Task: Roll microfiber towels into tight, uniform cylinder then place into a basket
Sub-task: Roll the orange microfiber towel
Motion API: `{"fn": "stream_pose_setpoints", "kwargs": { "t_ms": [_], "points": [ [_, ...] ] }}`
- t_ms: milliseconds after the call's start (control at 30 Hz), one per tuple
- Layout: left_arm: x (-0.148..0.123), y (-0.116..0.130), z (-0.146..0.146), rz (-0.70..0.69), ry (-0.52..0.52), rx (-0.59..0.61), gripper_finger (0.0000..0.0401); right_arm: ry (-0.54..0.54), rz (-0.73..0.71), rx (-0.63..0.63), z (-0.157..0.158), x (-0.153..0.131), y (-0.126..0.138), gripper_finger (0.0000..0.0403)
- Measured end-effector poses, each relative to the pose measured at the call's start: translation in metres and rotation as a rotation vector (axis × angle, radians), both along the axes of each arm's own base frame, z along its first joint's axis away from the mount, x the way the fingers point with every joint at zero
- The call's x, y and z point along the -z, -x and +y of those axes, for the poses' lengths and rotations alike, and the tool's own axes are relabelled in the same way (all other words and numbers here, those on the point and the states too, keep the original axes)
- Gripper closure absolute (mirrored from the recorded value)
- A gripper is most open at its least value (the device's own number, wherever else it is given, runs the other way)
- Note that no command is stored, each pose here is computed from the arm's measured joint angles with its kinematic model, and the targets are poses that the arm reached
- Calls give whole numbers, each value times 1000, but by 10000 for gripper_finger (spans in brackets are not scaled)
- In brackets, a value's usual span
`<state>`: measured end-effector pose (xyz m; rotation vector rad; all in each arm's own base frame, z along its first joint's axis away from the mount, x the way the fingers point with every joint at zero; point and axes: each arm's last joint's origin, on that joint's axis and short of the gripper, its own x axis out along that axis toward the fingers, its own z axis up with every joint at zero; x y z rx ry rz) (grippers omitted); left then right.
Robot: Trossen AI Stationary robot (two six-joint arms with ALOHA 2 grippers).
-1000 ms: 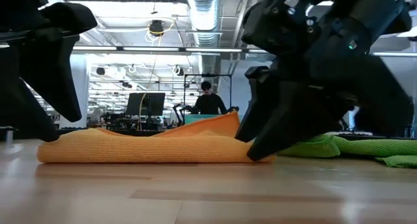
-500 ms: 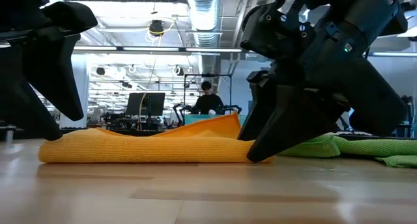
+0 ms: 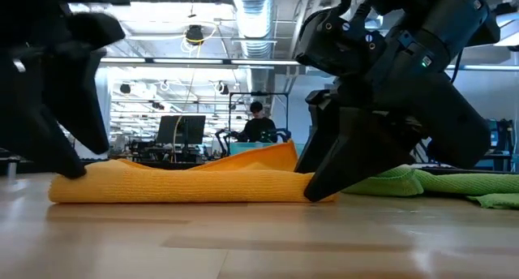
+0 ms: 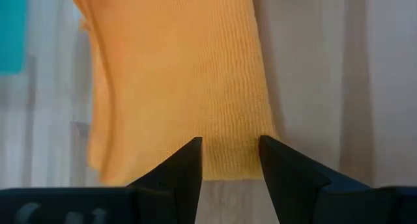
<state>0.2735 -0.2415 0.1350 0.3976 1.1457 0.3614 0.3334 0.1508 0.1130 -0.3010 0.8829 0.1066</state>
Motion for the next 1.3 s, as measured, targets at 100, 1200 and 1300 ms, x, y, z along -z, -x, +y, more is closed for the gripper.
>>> {"fn": "stream_pose_setpoints", "kwargs": {
  "t_ms": [100, 1200, 1300],
  "points": [
    [13, 5, 5, -5, 0, -1, 256, 0, 0, 0, 0, 0, 0, 191],
    [-4, -1, -7, -1, 300, -117, 399, -346, 118, 1, 20, -1, 8, 385],
    [-12, -1, -7, -14, 363, -161, 400, -406, 132, -14, 25, -2, 9, 396]
  ]
}}
